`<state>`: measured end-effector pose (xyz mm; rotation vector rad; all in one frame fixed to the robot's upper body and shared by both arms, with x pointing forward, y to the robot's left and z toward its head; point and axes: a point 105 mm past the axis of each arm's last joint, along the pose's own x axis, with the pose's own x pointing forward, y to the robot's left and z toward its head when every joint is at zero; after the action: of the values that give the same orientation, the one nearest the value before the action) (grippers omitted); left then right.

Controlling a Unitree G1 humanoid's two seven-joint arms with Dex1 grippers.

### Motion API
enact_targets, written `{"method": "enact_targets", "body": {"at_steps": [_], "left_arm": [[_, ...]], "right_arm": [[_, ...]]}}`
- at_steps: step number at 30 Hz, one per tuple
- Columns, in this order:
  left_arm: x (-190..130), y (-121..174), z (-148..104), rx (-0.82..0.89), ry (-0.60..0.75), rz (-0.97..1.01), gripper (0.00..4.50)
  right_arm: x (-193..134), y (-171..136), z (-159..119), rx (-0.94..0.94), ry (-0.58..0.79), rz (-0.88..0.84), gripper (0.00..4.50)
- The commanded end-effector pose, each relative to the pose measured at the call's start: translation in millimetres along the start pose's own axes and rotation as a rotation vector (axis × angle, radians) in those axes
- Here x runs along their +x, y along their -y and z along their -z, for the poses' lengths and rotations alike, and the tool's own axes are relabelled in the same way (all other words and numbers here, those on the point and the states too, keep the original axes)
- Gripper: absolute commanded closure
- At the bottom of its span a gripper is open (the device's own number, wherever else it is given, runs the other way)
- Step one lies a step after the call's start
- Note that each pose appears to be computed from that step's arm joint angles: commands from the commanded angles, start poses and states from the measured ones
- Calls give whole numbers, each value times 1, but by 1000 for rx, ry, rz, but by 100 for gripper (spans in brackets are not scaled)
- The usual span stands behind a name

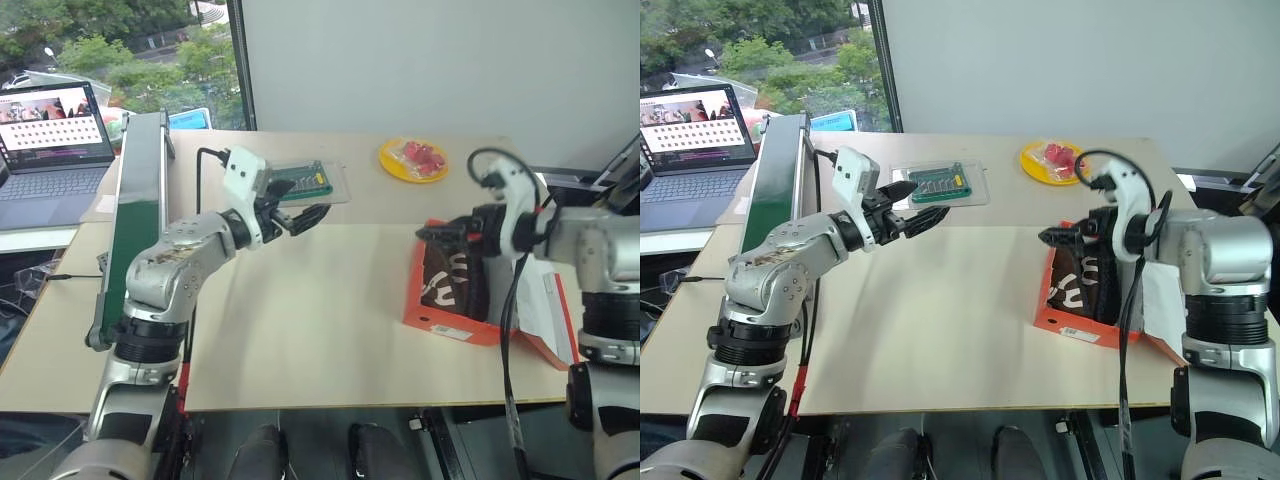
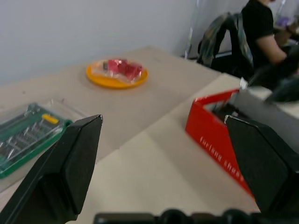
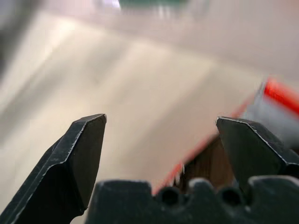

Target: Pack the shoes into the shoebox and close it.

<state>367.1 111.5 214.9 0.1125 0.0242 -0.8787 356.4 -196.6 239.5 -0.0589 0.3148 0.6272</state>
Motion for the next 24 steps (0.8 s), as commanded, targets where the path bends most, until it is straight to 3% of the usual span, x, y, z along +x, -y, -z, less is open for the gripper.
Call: {"method": "enact_targets", "body": {"at_steps": [1, 6, 13, 16, 19, 24], "left_arm": [[-19, 9, -16, 41, 12, 202, 0], [-37, 25, -8, 41, -78, 394, 0], [-32, 50, 5, 74, -161, 583, 0], [-22, 55, 11, 113, -190, 625, 0], [-13, 48, 18, 159, -225, 635, 0], [-7, 43, 20, 203, -235, 636, 0]], "right_arm": [[-27, -1, -39, -128, 206, 65, 2], [-48, 2, -11, -238, 129, 135, 2], [-92, -5, 14, -59, 72, 124, 2], [-115, 1, 34, 27, 7, 213, 2], [-132, 2, 76, 173, -52, 315, 67], [-137, -9, 132, 300, -121, 362, 233]]}}
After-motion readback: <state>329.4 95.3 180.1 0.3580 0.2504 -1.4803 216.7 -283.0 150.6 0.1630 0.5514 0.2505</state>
